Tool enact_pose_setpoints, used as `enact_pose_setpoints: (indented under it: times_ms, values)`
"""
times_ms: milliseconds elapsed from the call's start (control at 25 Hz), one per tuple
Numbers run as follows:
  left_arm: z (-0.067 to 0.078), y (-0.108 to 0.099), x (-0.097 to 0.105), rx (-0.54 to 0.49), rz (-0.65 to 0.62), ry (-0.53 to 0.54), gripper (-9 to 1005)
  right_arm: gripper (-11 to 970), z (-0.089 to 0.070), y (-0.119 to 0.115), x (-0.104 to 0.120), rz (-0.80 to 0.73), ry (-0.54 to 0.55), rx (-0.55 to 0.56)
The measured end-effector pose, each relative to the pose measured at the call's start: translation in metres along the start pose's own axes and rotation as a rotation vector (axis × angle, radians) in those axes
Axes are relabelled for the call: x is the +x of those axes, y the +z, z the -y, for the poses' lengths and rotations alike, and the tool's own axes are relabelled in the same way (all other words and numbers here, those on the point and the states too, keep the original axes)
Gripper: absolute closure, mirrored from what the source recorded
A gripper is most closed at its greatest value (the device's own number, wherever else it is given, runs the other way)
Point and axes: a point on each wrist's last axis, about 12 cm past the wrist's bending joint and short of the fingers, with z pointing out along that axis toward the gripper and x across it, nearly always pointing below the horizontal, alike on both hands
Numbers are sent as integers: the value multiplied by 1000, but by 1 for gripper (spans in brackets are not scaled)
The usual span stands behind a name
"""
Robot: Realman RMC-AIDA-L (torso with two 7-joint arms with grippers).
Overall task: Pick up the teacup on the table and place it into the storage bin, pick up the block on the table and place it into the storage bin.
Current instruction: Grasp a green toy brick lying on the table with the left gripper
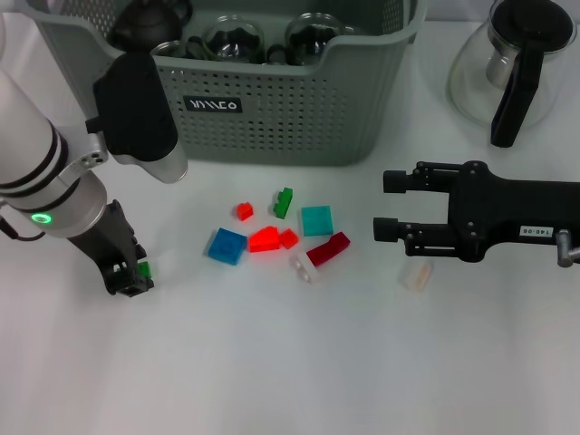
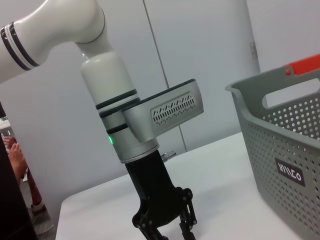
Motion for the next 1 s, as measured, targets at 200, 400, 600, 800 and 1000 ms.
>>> enact_pose_setpoints:
  times_ms: [200,400,600,800,1000]
  values:
    - [-1,1,0,-4,2,-1,649,218,0,0,0,0,1,0]
    - [-1,3,0,-3,0,-2,663,218,-1,0,1,1,3,0]
    - [-1,4,0,0,-2,-6,677,218,-1,0,1,1,3,0]
    - [-2,6,0,0,-2,-12,691,218,-1,1,2,2,7,-1]
    - [-2,7,0,-3,-1,-18,705,217,-1,1,3,2,12,-2]
